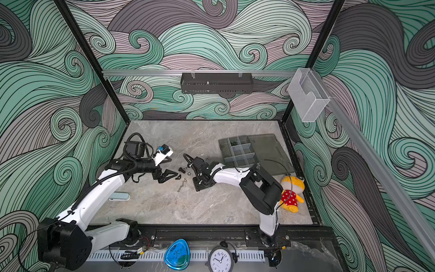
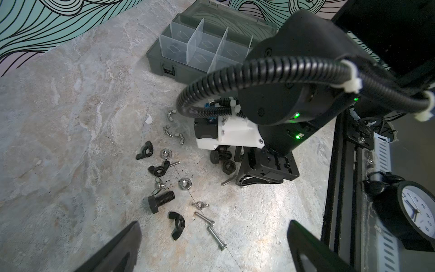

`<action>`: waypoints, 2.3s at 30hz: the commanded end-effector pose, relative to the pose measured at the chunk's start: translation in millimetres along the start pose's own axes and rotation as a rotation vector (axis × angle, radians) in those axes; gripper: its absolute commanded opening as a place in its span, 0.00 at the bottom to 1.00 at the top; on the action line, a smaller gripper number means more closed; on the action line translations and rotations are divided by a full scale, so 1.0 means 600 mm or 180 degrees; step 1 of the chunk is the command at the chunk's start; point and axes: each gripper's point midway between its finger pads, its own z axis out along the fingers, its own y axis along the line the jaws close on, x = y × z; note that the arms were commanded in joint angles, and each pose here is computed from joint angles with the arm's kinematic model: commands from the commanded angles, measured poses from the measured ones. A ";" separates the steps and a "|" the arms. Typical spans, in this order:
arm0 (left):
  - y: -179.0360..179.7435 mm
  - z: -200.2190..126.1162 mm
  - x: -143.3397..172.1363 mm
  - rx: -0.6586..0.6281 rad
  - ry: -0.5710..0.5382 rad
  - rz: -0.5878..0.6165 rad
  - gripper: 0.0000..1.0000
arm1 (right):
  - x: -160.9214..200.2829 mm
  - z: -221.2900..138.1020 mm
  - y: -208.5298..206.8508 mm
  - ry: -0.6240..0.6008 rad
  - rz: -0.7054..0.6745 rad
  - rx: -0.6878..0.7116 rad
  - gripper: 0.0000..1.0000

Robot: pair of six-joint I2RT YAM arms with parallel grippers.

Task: Sort the screws and nuts into containers
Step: Pick up the nut from the center of the table, then place the nut into the container.

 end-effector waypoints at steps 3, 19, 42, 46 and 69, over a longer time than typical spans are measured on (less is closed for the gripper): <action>-0.001 -0.011 -0.023 0.0005 -0.0101 0.0061 0.99 | -0.011 0.004 -0.007 -0.0022 0.0035 0.0086 0.50; -0.002 -0.010 -0.023 0.0023 -0.0112 0.0054 0.99 | -0.033 0.020 -0.025 0.0017 0.0121 0.0115 0.45; -0.001 -0.009 -0.023 0.0020 -0.0107 0.0044 0.99 | -0.041 -0.031 -0.031 -0.0022 -0.0115 0.0358 0.28; -0.002 -0.009 -0.023 0.0031 -0.0114 0.0047 0.99 | -0.067 -0.074 -0.025 -0.0217 -0.0152 0.0224 0.28; 0.003 -0.006 -0.064 0.0046 -0.0597 0.0032 0.99 | -0.308 -0.204 -0.393 -0.1063 0.0830 0.0675 0.27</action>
